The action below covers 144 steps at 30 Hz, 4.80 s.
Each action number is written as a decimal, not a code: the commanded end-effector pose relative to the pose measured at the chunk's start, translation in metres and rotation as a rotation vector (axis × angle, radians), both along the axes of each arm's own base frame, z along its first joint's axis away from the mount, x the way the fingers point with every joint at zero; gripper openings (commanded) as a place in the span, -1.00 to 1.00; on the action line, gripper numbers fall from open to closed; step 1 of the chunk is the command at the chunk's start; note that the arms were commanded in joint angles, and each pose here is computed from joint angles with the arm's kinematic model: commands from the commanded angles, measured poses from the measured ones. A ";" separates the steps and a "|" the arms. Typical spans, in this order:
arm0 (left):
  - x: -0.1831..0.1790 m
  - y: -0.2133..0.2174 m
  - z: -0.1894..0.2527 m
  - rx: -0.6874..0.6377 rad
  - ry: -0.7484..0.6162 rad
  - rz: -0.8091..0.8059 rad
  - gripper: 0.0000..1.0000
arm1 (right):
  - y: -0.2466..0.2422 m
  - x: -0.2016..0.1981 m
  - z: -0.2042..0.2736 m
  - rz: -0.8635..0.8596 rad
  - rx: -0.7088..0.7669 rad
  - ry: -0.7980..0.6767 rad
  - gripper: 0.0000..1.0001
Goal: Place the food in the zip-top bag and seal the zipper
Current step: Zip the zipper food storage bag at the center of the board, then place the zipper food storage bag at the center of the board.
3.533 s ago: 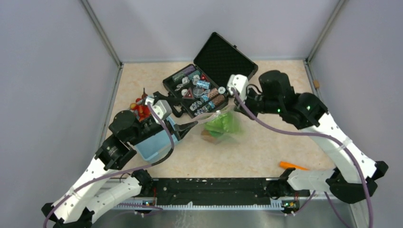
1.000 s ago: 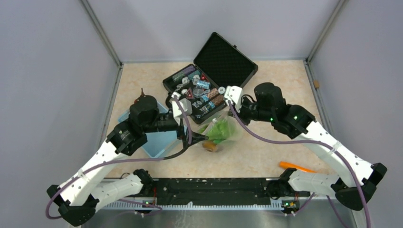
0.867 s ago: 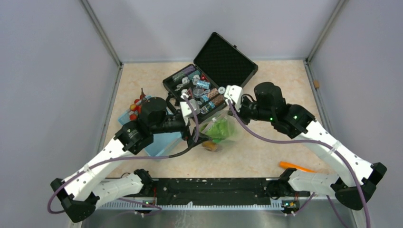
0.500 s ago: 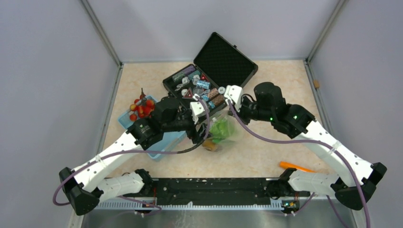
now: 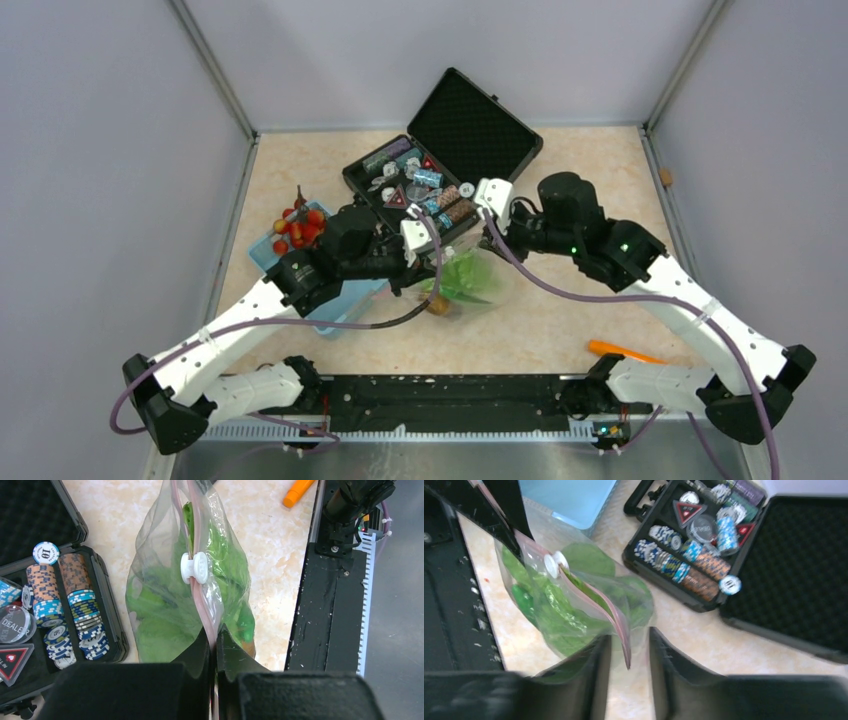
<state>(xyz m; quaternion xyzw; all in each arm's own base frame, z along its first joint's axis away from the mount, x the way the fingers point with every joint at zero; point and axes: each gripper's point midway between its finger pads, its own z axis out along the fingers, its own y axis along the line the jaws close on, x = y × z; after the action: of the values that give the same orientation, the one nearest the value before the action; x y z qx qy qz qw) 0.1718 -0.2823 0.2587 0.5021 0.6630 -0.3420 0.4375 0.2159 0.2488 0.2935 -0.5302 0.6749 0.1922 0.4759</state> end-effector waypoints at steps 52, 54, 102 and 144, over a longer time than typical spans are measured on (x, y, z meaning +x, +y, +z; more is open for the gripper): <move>0.033 0.032 -0.005 0.062 -0.028 0.240 -1.00 | -0.009 -0.028 0.013 0.202 -0.115 0.035 -1.00; 0.036 0.036 -0.008 0.060 -0.021 0.261 -1.00 | -0.018 -0.026 0.017 0.165 -0.126 0.022 -1.00; 0.082 0.027 0.014 -0.048 -0.014 0.378 -1.00 | -0.051 0.010 0.030 -0.252 0.140 -0.090 -0.37; 0.206 0.119 -0.071 0.028 0.246 0.842 -0.02 | 0.006 0.030 -0.040 -0.253 0.375 0.175 -0.25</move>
<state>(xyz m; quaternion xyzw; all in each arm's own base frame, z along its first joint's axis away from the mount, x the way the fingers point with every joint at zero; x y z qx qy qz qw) 0.3781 -0.1638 0.1582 0.1530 0.8813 -0.1701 0.4134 0.2416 0.2526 0.2437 -0.3375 0.7368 0.2862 0.5112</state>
